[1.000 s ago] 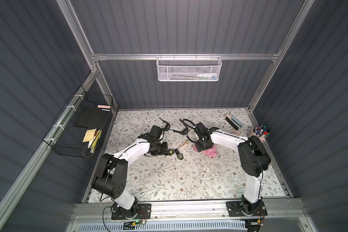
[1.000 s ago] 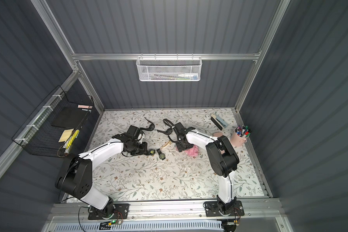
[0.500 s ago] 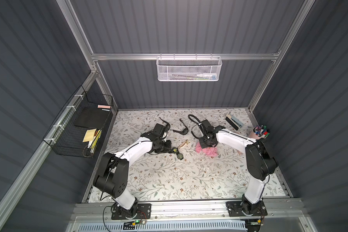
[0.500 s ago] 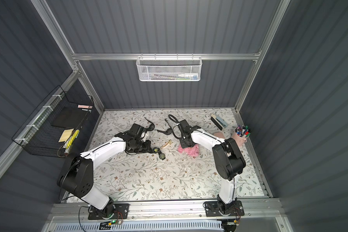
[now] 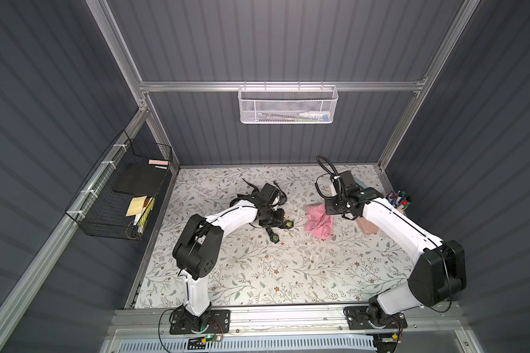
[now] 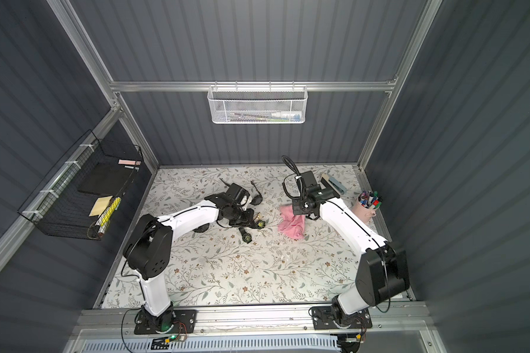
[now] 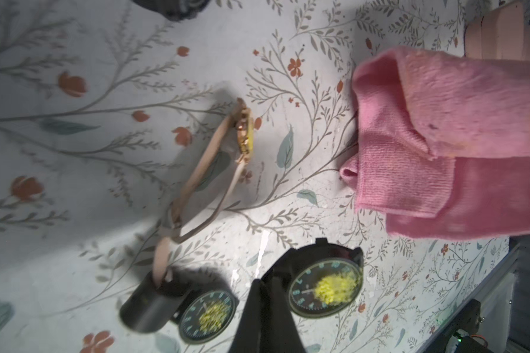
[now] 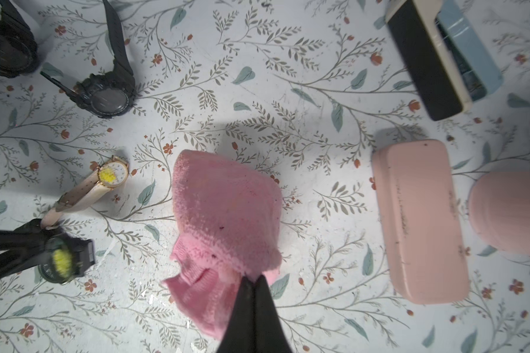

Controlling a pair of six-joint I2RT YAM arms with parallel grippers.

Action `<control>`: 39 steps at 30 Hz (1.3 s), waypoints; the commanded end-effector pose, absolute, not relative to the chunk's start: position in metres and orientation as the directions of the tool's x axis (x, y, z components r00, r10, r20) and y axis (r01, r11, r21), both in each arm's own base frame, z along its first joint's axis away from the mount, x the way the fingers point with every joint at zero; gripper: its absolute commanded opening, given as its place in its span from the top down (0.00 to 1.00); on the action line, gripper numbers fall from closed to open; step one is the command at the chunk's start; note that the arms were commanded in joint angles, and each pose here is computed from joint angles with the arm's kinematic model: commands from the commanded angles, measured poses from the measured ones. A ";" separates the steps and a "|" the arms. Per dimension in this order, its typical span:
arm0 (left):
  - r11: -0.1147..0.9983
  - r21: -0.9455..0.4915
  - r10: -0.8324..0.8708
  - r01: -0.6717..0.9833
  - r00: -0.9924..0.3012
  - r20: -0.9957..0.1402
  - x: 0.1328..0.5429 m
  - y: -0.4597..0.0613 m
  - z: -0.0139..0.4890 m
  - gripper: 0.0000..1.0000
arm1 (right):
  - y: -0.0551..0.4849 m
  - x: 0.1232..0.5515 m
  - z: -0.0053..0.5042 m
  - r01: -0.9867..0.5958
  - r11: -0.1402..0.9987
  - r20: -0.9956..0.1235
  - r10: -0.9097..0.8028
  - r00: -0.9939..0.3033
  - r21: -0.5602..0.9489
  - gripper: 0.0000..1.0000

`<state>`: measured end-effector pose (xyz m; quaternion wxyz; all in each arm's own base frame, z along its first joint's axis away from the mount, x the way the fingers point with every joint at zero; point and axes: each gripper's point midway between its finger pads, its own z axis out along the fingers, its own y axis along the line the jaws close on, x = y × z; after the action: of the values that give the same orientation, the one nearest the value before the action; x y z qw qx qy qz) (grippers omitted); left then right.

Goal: Wipe the watch dial
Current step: Pick up the cleaning item at the center of the board, then wipe the dirt from the watch dial.

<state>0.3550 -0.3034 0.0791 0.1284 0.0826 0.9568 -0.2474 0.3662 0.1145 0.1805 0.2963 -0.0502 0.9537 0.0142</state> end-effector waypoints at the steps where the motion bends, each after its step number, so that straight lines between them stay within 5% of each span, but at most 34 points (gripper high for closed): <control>1: 0.854 -0.473 0.094 0.218 -0.957 -0.273 0.357 -0.320 0.080 1.00 | 0.093 0.368 0.242 -0.069 0.996 -0.680 -0.085 -0.728 -0.050 1.00; 6: 0.845 -0.486 0.100 0.225 -0.958 -0.269 0.363 -0.335 0.077 1.00 | 0.084 0.369 0.307 -0.089 0.995 -0.817 -0.092 -0.569 -0.050 1.00; 11: 0.836 -0.494 0.114 0.239 -0.956 -0.269 0.363 -0.348 0.076 1.00 | 0.081 0.368 0.330 -0.122 0.989 -0.839 -0.132 -0.528 -0.079 1.00; 21: 0.846 -0.484 0.135 0.225 -0.968 -0.213 0.354 -0.353 0.055 1.00 | 0.163 0.342 0.224 -0.349 0.874 -0.670 -0.036 -0.742 0.339 0.98; 27: 0.861 -0.460 0.148 0.218 -0.972 -0.183 0.350 -0.351 0.046 1.00 | 0.206 0.321 0.193 -0.426 0.792 -0.635 -0.063 -0.770 0.438 0.96; 39: 0.858 -0.474 0.134 0.200 -0.976 -0.170 0.348 -0.359 0.044 1.00 | 0.233 0.318 0.108 -0.319 0.781 -0.447 -0.057 -0.893 0.537 0.97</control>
<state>0.3497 -0.3537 0.0483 0.0776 0.0907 0.9604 -0.2517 0.3148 0.2249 0.1175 0.2201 -0.1121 0.9217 0.2991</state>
